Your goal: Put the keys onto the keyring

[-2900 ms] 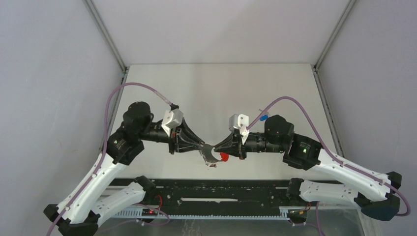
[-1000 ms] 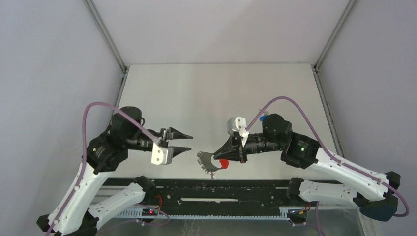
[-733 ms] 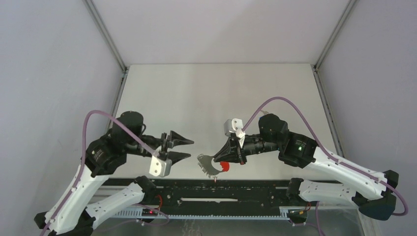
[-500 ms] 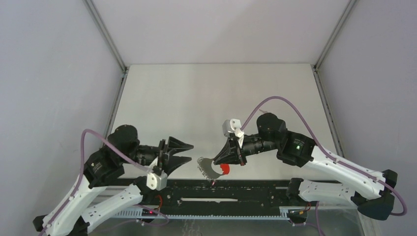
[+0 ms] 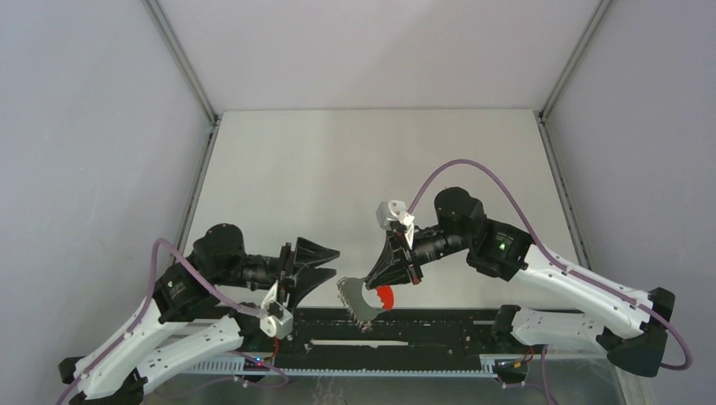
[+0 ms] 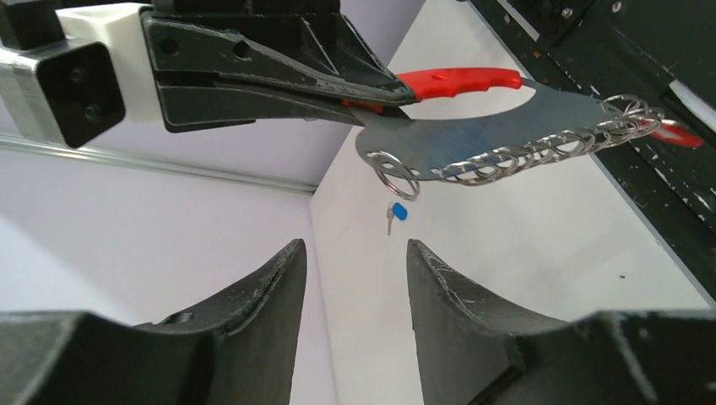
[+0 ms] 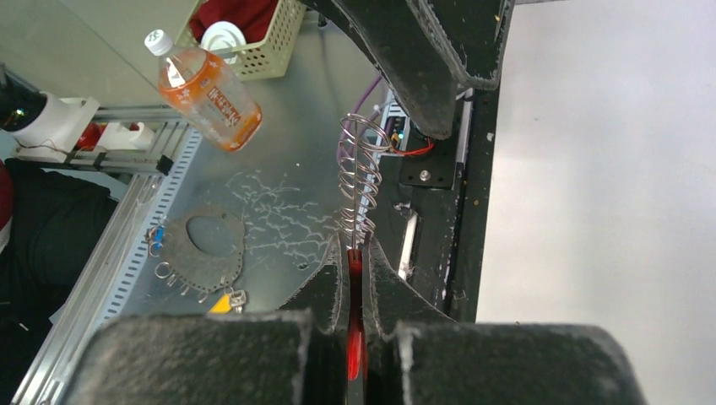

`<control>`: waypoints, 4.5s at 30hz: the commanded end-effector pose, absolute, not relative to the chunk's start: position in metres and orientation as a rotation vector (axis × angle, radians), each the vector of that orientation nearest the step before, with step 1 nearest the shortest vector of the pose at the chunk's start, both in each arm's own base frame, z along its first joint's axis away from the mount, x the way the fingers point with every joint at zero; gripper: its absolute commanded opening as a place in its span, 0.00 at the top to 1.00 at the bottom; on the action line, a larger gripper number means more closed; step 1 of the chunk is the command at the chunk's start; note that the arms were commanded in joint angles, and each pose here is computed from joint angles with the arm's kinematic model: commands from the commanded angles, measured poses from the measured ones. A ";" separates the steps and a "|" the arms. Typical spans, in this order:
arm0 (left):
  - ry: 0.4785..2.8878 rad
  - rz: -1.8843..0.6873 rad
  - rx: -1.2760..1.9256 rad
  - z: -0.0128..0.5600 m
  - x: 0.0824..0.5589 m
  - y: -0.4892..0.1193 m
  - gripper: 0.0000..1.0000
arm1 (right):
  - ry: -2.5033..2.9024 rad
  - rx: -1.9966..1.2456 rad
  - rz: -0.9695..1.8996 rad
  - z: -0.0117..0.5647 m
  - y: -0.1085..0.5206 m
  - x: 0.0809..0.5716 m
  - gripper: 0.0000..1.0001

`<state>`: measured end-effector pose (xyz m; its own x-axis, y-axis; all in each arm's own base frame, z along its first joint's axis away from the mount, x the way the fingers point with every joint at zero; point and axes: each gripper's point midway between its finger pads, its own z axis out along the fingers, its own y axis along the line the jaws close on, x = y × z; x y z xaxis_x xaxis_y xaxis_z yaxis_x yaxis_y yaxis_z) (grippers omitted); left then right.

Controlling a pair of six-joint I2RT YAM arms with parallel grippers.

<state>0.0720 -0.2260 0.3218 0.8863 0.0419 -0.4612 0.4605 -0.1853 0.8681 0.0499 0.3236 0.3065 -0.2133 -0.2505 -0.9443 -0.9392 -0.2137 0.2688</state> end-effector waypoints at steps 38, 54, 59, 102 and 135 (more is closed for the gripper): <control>0.311 -0.471 1.649 0.354 0.047 -0.229 0.84 | 1.301 -1.372 1.579 0.353 0.329 0.058 1.00; 0.373 -0.583 1.629 0.364 0.038 -0.228 1.00 | 1.309 -1.416 1.581 0.346 0.330 0.055 1.00; 0.460 -0.638 1.665 0.359 0.039 -0.230 1.00 | 1.342 -1.413 1.500 0.339 0.334 0.064 1.00; 1.194 -0.849 1.464 0.321 0.086 -0.254 1.00 | 1.255 -1.469 0.976 0.347 0.339 0.081 0.56; 1.191 -0.994 1.374 0.338 0.076 -0.248 0.64 | 1.118 -1.058 1.160 0.382 0.327 0.081 1.00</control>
<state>0.0811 -0.2438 0.3288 0.2342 0.2166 -0.9478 0.9696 0.0191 0.2439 0.0860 0.3270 0.3243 0.0498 -0.1104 -0.9926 -0.9938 0.0937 -0.0603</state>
